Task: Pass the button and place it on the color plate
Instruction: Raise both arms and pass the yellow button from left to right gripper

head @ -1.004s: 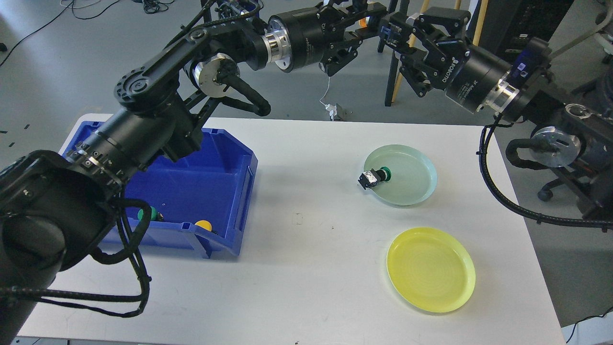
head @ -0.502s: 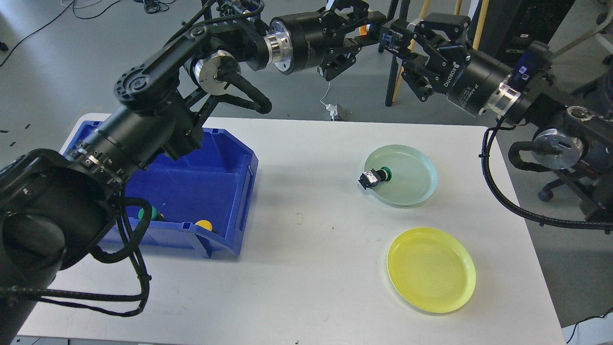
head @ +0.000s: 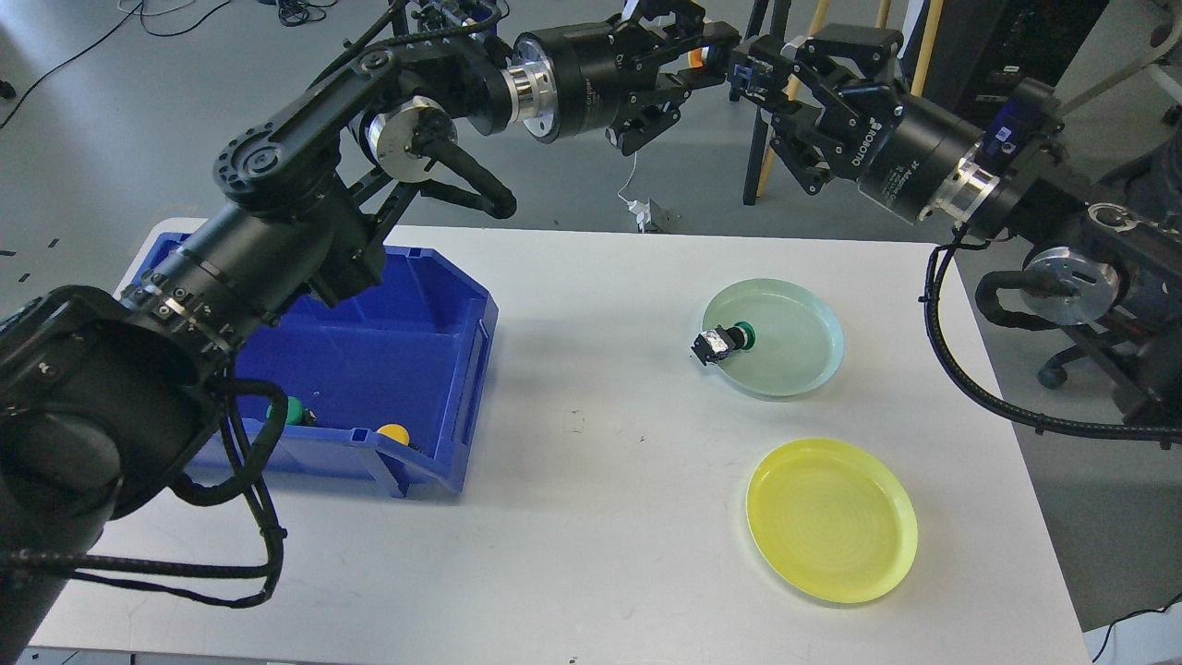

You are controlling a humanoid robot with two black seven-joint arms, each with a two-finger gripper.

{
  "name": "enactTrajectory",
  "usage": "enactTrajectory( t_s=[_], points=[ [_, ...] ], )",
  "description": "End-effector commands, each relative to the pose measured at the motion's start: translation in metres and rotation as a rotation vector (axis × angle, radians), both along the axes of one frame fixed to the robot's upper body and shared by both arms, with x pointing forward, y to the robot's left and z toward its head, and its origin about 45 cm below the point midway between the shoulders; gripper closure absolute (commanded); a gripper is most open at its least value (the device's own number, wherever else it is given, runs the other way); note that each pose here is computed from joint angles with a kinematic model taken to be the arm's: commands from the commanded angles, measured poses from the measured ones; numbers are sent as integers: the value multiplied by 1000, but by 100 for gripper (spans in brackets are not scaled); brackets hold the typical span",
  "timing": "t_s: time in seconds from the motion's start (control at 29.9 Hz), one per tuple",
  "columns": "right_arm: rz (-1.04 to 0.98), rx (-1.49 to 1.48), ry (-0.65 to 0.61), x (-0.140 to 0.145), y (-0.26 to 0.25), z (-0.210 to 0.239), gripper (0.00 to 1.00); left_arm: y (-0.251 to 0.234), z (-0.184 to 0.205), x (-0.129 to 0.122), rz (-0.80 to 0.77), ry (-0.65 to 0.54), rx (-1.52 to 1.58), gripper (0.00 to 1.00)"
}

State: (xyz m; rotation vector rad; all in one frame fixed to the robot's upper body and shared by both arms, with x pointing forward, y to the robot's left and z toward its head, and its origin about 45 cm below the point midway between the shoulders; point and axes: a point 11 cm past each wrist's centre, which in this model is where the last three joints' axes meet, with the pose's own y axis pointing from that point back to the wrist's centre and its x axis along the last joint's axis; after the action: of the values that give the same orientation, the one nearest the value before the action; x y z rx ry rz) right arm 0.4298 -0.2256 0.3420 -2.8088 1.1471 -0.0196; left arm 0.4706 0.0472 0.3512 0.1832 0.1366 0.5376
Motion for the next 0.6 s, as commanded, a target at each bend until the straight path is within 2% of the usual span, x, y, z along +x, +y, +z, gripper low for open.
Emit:
enactTrajectory(
  t_s=[0.0,0.57],
  points=[
    [-1,0,-9,1,-1,3,83,0,3,1,2,-9,-17,0],
    [-17,-10,-26,3,-8,11,83,3,1,1,5,-6,2,0]
  ],
)
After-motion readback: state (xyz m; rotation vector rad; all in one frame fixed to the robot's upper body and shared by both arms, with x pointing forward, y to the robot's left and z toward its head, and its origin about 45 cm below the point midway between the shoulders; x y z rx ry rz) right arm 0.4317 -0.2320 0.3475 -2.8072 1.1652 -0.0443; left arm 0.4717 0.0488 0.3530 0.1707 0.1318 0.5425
